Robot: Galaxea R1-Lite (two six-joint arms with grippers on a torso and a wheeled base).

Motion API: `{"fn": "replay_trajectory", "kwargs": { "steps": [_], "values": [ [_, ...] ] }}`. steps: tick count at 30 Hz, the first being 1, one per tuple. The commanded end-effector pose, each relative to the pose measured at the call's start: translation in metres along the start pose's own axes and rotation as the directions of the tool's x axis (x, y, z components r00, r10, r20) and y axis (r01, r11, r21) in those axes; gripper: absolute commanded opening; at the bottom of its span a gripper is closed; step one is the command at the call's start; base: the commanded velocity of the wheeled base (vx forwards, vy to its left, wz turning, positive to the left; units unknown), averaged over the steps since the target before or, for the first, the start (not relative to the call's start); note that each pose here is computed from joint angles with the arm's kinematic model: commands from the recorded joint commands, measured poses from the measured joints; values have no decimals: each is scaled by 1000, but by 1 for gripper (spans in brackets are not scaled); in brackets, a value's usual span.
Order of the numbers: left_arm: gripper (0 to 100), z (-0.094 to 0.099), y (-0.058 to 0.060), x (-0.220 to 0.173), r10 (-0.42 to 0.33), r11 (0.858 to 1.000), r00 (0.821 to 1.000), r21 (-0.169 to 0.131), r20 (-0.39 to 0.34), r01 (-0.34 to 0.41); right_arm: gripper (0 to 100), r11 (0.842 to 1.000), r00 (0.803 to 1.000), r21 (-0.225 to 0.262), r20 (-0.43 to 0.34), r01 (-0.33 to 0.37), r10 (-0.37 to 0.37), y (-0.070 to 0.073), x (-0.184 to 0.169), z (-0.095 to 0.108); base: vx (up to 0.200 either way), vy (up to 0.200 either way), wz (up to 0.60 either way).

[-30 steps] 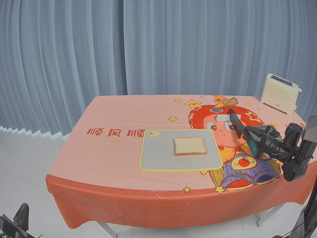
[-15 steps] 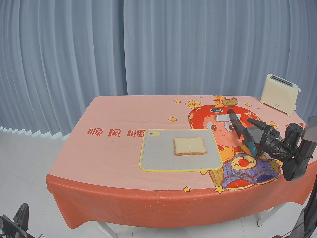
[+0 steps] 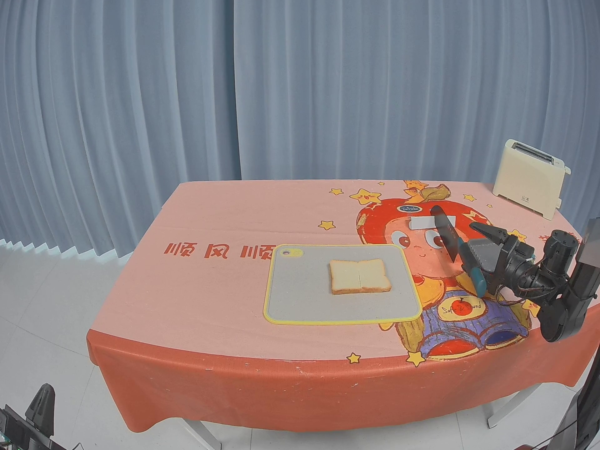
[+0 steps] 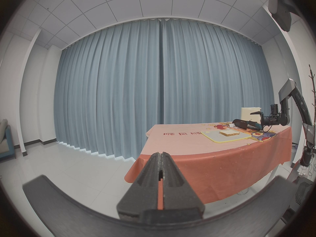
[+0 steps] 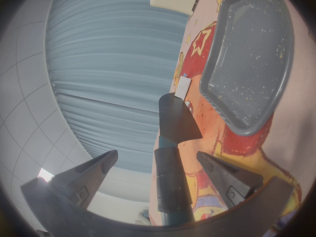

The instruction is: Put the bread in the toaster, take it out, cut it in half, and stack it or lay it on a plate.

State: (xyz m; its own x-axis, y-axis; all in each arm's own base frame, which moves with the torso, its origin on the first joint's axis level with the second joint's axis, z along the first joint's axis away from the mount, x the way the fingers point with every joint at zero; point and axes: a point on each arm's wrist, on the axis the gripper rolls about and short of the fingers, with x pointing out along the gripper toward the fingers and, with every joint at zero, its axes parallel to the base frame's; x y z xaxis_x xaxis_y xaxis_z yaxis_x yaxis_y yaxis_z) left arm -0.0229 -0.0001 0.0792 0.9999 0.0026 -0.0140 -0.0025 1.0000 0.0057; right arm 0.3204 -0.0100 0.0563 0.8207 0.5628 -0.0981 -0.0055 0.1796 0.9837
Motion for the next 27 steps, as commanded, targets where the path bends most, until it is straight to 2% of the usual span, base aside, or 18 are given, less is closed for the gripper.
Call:
{"fn": "replay_trajectory", "kwargs": {
  "steps": [1,5,12,16,18,27],
  "values": [
    [0,-3,0,1,-1,1000,1000,0,-10,1,100,999,999,-29,2,-35,35,12,-3,-1,0,0,0],
    [0,-3,0,1,0,1000,1000,0,-11,0,100,998,999,-41,8,-47,47,18,-6,-2,0,0,0],
    [0,-4,0,1,-1,1000,1000,0,-12,1,100,996,999,-88,11,-33,35,16,-7,-1,0,0,0],
    [0,-3,0,1,0,1000,1000,0,-11,0,100,988,999,-149,25,-28,32,19,-14,0,0,0,0],
    [0,-3,0,1,0,1000,1000,0,-12,0,100,987,999,-160,24,-25,29,19,-15,-1,0,0,0],
    [0,-3,0,1,-1,1000,1000,0,-10,1,100,957,999,-289,36,-6,17,24,-24,-5,0,0,0]
  ]
}}
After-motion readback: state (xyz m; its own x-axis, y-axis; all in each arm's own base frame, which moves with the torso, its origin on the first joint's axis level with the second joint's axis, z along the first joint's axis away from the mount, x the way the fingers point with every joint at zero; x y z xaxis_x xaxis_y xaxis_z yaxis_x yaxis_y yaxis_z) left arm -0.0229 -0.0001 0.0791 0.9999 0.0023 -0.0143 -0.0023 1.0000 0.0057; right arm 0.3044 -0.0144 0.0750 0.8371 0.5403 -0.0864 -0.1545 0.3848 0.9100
